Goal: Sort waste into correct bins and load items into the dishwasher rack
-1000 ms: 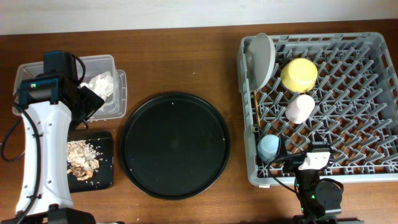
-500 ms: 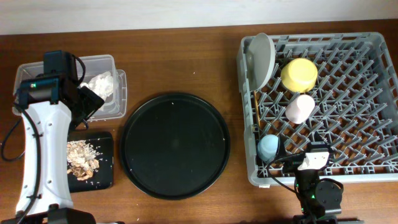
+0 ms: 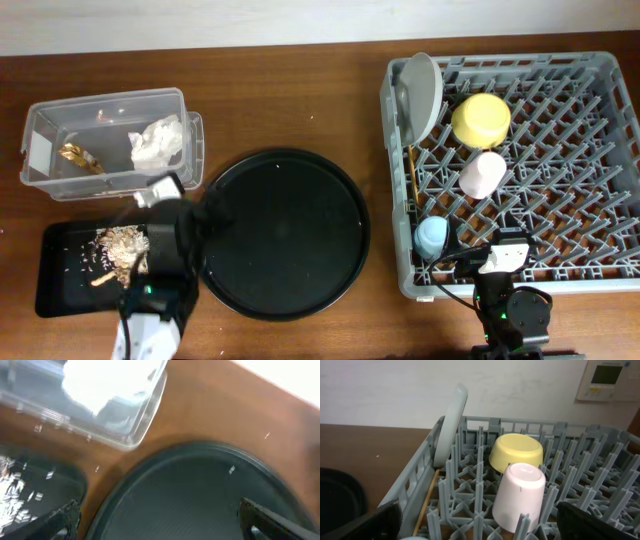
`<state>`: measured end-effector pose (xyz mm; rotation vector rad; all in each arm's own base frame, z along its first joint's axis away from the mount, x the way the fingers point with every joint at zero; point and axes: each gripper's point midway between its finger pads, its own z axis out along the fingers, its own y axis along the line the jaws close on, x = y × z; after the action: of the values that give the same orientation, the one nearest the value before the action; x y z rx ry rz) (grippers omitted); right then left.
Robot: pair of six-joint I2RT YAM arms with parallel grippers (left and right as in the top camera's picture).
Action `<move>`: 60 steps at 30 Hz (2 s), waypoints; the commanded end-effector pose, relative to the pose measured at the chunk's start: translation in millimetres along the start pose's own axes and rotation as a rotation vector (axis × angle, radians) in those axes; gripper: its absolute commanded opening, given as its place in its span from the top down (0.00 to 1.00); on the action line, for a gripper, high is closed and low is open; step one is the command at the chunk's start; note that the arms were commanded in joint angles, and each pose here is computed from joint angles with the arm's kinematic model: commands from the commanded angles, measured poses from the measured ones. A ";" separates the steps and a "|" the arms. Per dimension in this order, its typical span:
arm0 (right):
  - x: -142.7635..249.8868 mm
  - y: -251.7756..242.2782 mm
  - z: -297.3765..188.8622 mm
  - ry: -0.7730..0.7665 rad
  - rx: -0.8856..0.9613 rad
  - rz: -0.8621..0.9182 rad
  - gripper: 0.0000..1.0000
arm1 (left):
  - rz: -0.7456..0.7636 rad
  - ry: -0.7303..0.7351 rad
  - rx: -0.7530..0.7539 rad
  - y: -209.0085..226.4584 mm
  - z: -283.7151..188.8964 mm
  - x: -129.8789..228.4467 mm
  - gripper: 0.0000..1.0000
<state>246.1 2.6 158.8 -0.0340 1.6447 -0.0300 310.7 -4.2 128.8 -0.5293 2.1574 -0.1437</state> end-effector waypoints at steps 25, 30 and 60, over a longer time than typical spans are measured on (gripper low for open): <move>3.4 -1.3 0.2 0.005 0.005 -0.006 0.01 | 0.402 -0.549 0.214 9.4 -69.7 13.1 0.01; 3.4 -1.3 0.2 0.005 0.005 -0.006 0.01 | 0.491 -0.601 0.174 11.0 -74.3 4.0 0.00; 3.4 -1.3 0.2 0.005 0.005 -0.006 0.01 | 0.431 -0.554 0.172 19.6 -67.8 9.4 0.01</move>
<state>246.0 2.6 159.1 -0.0343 1.6435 -0.0303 245.9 4.8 158.3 -0.0110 1.6477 0.0465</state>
